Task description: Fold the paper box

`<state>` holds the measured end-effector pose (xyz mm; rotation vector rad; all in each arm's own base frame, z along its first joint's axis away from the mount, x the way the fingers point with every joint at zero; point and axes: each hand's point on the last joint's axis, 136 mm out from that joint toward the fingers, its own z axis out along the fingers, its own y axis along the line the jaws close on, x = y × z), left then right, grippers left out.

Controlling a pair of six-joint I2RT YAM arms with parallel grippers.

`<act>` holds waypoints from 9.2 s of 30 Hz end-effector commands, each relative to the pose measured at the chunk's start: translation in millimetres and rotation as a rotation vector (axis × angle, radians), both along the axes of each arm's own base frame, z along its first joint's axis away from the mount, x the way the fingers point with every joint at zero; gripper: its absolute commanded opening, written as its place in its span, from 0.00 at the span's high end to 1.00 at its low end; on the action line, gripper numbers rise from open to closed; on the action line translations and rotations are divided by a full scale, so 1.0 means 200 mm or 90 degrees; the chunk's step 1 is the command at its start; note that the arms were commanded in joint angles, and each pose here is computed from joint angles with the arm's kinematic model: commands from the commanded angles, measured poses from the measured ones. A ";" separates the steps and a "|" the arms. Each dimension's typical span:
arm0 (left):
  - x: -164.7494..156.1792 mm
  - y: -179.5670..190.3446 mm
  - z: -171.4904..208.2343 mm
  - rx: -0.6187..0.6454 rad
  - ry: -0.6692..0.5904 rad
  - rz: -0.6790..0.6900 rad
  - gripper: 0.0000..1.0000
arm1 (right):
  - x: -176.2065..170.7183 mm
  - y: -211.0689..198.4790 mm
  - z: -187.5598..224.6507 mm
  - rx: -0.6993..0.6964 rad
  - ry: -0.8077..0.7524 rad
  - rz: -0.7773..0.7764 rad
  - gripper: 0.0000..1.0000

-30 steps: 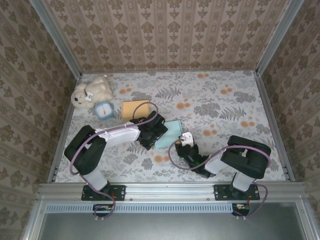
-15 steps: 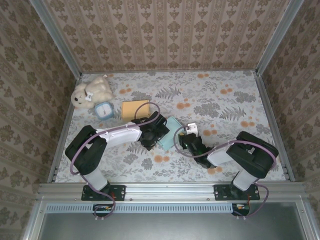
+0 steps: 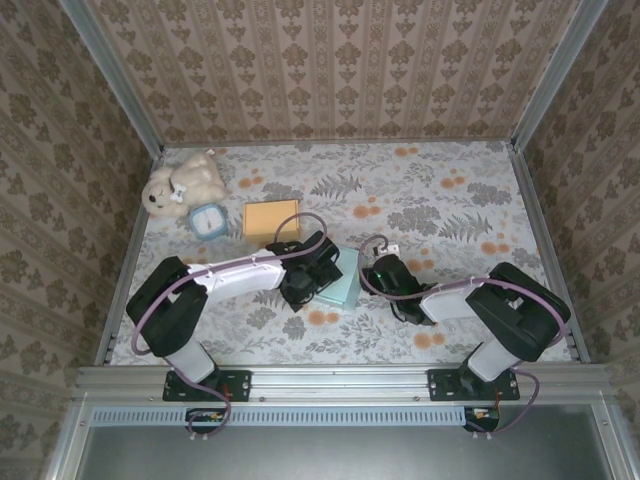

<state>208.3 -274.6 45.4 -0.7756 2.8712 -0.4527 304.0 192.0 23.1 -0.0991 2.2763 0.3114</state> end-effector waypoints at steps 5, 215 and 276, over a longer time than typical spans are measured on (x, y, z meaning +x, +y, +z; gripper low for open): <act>-0.03 0.13 0.11 0.042 -0.046 -0.026 0.03 | -0.02 0.01 0.06 0.066 0.061 0.013 0.52; -0.19 0.20 0.34 -0.047 -0.440 -0.161 0.02 | -0.48 -0.18 0.66 0.110 -0.178 0.017 0.70; 0.02 -0.15 0.12 -0.094 -0.353 -0.131 0.10 | -0.16 0.04 0.15 0.180 0.142 0.102 0.44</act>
